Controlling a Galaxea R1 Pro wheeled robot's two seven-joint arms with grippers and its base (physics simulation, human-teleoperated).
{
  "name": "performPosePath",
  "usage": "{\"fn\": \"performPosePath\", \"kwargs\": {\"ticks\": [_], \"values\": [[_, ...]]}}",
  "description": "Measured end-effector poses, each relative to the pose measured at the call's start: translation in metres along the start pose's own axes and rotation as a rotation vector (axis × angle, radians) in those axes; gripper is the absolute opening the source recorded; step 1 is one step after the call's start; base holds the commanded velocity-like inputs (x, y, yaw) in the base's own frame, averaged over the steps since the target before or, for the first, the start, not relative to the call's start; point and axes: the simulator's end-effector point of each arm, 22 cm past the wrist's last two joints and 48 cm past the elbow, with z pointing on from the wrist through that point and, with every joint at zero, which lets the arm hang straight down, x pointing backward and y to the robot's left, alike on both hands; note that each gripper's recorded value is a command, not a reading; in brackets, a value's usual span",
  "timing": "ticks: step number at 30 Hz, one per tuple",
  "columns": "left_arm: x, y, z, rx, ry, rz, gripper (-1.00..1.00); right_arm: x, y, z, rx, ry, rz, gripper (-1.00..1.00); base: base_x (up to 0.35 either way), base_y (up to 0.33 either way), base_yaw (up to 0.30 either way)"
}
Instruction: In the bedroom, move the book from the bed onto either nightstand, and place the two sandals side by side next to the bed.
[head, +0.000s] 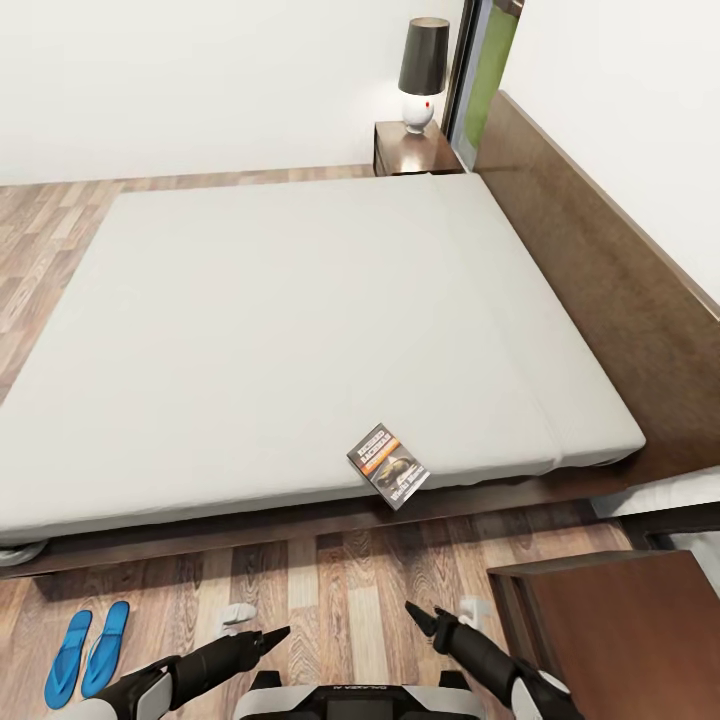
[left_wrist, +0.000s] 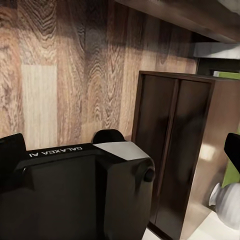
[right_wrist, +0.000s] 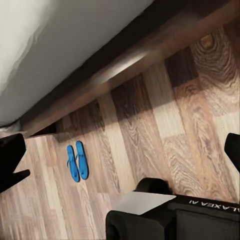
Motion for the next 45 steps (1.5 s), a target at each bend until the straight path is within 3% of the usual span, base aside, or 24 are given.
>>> {"fn": "performPosePath", "kwargs": {"ticks": [7,19,22,25,28,32,33,45], "values": [[0.000,0.001,-0.001,-0.002,0.001,0.001,1.00,-0.021,0.013,0.006,-0.025,-0.112,0.095,1.00,0.000,0.000,0.000],[0.000,0.000,0.000,-0.001,0.001,0.002,1.00,-0.025,0.025,0.014,-0.048,-0.145,0.146,1.00,0.000,0.000,0.000],[0.000,0.000,0.000,-0.001,0.001,0.002,1.00,-0.036,0.025,0.012,-0.055,-0.192,0.194,1.00,0.000,0.000,0.000],[0.001,0.000,0.000,0.000,0.001,0.002,1.00,-0.051,0.025,0.010,-0.069,-0.256,0.288,1.00,0.000,0.000,0.000],[0.001,-0.001,0.001,0.001,0.001,0.002,1.00,-0.059,0.029,0.011,-0.100,-0.268,0.381,1.00,0.000,0.000,0.000],[0.001,-0.002,0.001,0.003,0.003,0.002,1.00,-0.086,0.049,0.019,-0.191,-0.273,0.474,1.00,0.000,0.000,0.000],[0.001,-0.002,0.002,0.004,0.003,0.002,1.00,-0.099,0.060,0.018,-0.249,-0.285,0.504,1.00,0.000,0.000,0.000],[0.002,-0.004,0.003,0.006,0.002,0.000,1.00,-0.109,0.077,0.014,-0.335,-0.303,0.511,1.00,0.000,0.000,0.000]]}}
